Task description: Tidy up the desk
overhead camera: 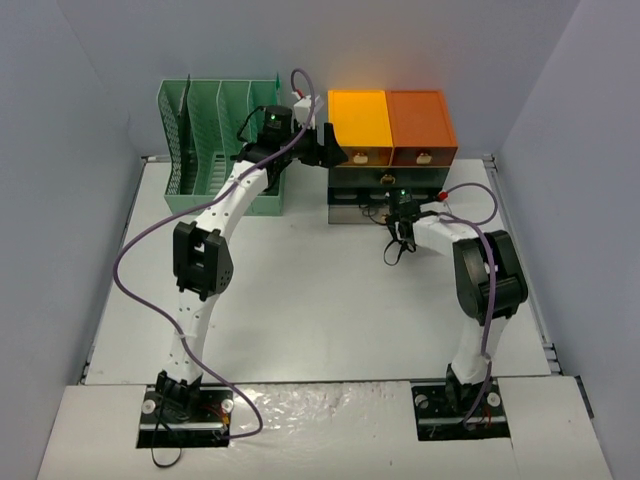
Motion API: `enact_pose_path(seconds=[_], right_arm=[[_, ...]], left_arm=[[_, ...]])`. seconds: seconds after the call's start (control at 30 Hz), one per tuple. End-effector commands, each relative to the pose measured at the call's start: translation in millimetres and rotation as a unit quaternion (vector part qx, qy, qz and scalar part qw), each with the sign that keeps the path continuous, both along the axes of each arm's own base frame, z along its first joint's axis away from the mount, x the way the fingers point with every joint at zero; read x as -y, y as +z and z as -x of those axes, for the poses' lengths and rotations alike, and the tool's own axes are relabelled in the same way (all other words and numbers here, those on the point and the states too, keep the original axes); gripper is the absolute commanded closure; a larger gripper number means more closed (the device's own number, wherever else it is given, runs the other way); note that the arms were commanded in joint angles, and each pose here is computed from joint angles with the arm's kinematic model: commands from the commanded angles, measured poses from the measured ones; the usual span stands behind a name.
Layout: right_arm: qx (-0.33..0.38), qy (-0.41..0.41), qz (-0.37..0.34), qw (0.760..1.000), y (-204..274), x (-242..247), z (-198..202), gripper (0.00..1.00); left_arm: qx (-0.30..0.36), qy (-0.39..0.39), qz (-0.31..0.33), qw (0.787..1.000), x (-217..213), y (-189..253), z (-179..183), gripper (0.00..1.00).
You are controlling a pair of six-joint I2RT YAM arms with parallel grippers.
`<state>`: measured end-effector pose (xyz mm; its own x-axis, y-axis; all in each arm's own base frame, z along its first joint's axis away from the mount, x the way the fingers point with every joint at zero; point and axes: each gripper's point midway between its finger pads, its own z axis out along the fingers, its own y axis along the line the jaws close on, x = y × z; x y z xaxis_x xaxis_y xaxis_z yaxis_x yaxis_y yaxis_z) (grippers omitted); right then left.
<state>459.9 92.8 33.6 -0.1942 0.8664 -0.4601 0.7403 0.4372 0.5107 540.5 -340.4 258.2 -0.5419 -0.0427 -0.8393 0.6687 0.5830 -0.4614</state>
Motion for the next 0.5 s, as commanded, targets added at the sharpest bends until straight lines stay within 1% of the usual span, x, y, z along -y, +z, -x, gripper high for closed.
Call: enact_pose_path(seconds=[0.0,0.23,0.47], right_arm=[[0.066,0.001,-0.008,0.998,32.7,0.6,-37.4,0.81],[0.097,0.017,-0.019,0.995,36.2,-0.6,-68.4,0.8],[0.131,0.031,-0.025,0.991,55.3,-8.2,-97.5,0.79]], left_arm=[[0.066,-0.004,0.02,0.998,-3.2,54.8,1.3,0.27],[0.068,-0.005,0.018,0.997,-3.9,56.2,2.4,0.27],[0.064,-0.006,0.012,0.998,-4.8,51.8,3.9,0.27]])
